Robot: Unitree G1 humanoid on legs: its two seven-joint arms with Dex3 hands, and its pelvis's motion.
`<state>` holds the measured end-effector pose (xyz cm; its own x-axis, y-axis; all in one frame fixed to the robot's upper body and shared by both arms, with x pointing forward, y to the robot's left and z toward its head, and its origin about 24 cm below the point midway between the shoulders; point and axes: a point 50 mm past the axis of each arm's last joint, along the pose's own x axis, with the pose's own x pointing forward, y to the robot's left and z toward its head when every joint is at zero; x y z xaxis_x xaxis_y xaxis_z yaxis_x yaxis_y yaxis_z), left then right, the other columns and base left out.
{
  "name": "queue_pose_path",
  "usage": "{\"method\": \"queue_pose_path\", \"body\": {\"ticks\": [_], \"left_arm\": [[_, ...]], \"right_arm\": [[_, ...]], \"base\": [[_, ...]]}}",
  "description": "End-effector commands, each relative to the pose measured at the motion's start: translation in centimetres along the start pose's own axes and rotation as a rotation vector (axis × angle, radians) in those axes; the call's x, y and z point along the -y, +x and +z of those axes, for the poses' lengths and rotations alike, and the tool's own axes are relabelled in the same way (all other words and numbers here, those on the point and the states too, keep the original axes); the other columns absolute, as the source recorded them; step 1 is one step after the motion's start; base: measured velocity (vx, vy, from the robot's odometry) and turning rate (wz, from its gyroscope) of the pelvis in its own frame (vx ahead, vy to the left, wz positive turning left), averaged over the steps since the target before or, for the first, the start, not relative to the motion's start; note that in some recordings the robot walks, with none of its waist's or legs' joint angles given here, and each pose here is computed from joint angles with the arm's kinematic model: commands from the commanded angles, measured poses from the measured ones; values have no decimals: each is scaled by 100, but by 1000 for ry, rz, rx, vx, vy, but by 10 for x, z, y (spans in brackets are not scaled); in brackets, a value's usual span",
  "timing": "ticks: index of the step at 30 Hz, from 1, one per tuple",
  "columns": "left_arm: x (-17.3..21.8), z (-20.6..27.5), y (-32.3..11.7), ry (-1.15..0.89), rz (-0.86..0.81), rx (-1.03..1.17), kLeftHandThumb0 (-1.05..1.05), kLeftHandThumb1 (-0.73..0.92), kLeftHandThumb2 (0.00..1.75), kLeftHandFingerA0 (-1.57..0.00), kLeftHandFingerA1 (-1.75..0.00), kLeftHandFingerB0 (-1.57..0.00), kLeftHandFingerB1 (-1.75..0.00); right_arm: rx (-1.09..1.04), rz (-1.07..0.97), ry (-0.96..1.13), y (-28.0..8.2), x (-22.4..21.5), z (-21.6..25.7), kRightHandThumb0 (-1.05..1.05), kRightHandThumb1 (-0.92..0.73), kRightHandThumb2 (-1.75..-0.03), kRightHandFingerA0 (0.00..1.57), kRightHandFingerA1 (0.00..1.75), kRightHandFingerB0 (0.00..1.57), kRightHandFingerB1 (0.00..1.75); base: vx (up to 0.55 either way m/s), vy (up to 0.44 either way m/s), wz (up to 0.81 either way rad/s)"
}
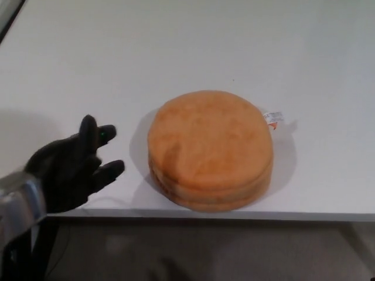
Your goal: A soft plate is kept in the center of the table close to the robot and the robot uses its left hand to pick up the plate, turns it upside down and places it back on the table
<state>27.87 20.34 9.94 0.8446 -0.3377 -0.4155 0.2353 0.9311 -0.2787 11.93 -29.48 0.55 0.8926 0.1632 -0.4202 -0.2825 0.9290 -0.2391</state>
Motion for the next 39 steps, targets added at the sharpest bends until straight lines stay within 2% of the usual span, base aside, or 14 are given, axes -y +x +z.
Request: {"method": "queue_pose_path", "body": {"ticks": [1, 2, 3, 4, 7, 13, 14, 24, 25, 28, 29, 33, 34, 39], "left_arm": [[0, 3, -18, 190, 32, 145, -104, 82, 123, 0, -9, 0, 0], [1, 2, -22, 203, 32, 167, -102, 80, 122, 0, -8, 0, -1], [1, 0, -25, 232, 38, 191, -95, 77, 121, 0, -13, 0, -6], [1, -4, -32, 305, 54, 239, -91, 74, 120, 0, -16, 0, -10], [1, -13, -44, 382, 68, 314, -89, 71, 118, -2, -19, -3, -14], [3, -33, -62, 423, 82, 421, -95, 74, 118, -9, -15, -10, -12], [3, -38, -66, 415, 84, 425, -96, 75, 118, -10, -15, -9, -9], [3, -87, -94, 335, 91, 510, -94, 75, 117, -9, -31, -8, -12], [1, -91, -97, 324, 84, 515, -89, 70, 114, -8, -34, -8, -19], [-7, -103, -104, 312, 84, 512, -93, 73, 116, -10, -33, -11, -17], [-8, -106, -106, 308, 88, 506, -95, 92, 69, -8, -35, -7, -26], [-16, -126, -113, 299, 119, 451, -89, 71, 113, -6, -40, -8, -31], [-17, -131, -114, 301, 124, 432, -86, 69, 114, -1, -41, -4, -33], [-24, -149, -113, 272, 211, 345, -99, 71, 86, -13, -41, -14, -34]], "right_arm": [[-13, 2, -20, -1, 4, 1, -81, -91, -69, 66, 43, 36, 32], [-11, 2, -13, -2, 4, 0, -77, -72, -111, 59, 59, 28, 48], [-13, 3, -10, -2, 3, 0, -81, -91, -68, 67, 44, 37, 32], [-16, 2, -14, -2, 3, -1, -81, -75, -111, 60, 58, 31, 48], [-16, 2, -12, -2, 3, -1, -80, -91, -69, 66, 43, 37, 32], [-17, -7, -14, -5, 3, -2, -79, -74, -110, 59, 58, 33, 48], [-15, -7, -13, -5, 3, -3, -80, -91, -69, 67, 42, 39, 32], [-12, 0, -7, -5, 3, -3, -79, -92, -69, 66, 43, 38, 32], [-12, 1, -6, -5, 3, -3, -78, -74, -110, 59, 58, 33, 49], [-9, -2, -7, -6, 2, -4, -77, -75, -110, 59, 58, 33, 49], [-11, -1, -5, -6, 2, -4, -79, -92, -69, 66, 43, 38, 32], [-14, -3, 7, -7, 0, -7, -78, -92, -69, 65, 42, 39, 32], [-19, -6, 13, -8, 1, -8, -76, -74, -110, 56, 57, 31, 48], [-26, -14, 14, -11, -1, -9, -77, -74, -111, 53, 57, 32, 48]], "base": [[0, 0, 0], [0, 0, 0], [0, 0, 0], [0, 0, 0], [0, 0, 0], [0, 0, 0], [0, 0, 0], [0, 0, 0], [0, 0, 0], [0, 0, 0], [0, 0, 0], [0, 0, 0], [0, 0, 0], [0, 0, 0]]}}
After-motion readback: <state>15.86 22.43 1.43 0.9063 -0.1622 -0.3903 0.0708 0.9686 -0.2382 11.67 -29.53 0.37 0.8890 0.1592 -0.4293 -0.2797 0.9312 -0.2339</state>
